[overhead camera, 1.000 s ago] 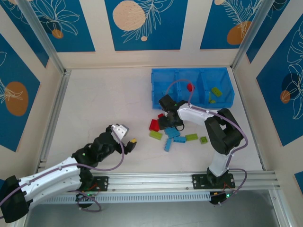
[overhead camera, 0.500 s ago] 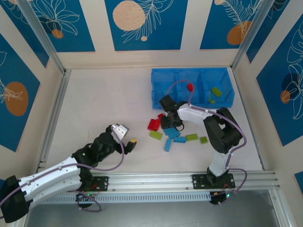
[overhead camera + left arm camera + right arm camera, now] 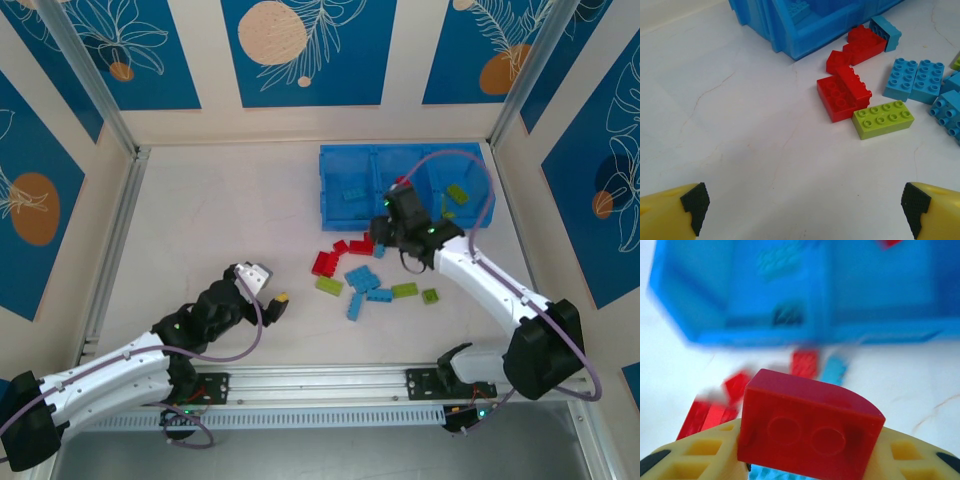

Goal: Sort the legos into containers by color

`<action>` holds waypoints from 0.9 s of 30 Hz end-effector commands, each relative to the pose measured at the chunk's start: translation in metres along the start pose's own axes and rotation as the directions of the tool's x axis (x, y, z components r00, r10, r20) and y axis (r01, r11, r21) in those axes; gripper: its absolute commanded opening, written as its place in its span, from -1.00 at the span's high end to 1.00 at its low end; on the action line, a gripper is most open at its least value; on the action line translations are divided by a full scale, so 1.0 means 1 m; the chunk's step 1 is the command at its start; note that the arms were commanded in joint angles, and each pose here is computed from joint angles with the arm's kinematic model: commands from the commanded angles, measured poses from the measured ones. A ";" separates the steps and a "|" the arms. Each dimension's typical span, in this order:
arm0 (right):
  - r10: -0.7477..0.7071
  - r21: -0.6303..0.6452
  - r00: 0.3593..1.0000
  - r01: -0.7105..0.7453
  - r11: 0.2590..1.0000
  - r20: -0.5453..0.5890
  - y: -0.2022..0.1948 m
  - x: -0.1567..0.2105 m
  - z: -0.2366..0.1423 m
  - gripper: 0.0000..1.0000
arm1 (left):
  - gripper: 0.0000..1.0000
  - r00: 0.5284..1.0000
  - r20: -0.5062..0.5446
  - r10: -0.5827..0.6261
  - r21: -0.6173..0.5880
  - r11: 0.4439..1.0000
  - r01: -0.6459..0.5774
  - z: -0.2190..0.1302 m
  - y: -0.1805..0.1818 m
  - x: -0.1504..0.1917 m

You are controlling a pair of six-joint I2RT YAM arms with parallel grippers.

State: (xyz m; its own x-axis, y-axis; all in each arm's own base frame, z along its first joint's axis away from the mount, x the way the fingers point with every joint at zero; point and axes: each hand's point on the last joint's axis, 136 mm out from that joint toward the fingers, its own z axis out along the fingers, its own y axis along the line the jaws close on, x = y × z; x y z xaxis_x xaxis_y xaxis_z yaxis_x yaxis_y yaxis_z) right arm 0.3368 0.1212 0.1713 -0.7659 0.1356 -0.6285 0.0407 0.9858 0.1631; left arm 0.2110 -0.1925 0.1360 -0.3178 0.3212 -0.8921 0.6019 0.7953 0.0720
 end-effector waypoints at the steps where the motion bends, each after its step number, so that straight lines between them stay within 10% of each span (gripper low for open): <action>1: 0.073 0.031 0.996 -0.075 0.997 0.059 -0.027 -0.053 0.016 0.05 | -1.00 0.999 0.035 0.003 0.010 1.000 -0.004 -0.002 -0.001 -0.014; 8: 0.127 0.039 0.991 -0.126 0.991 -0.040 -0.051 -0.123 0.083 -0.15 | -1.00 0.999 0.033 0.009 -0.019 1.000 -0.008 -0.005 0.005 -0.013; 16: 0.162 -0.063 0.987 -0.162 0.985 -0.003 -0.028 -0.144 0.030 -0.47 | -1.00 1.000 0.022 0.012 -0.036 0.999 -0.011 0.001 0.006 -0.009; 27: 0.017 -0.402 0.992 -0.068 0.913 -0.128 0.041 0.040 -0.081 -0.53 | -1.00 0.934 -0.150 -0.325 0.012 0.944 0.331 0.034 -0.021 -0.041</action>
State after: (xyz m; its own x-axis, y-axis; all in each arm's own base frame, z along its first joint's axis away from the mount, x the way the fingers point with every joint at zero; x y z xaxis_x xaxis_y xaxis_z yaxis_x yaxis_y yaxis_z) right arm 0.2973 0.1429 0.2435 -0.7627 0.1925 -0.6174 -0.1510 0.8753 0.4595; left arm 0.2296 -0.2187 0.1304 -0.5137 0.2661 -0.8157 0.5308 0.8455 -0.0585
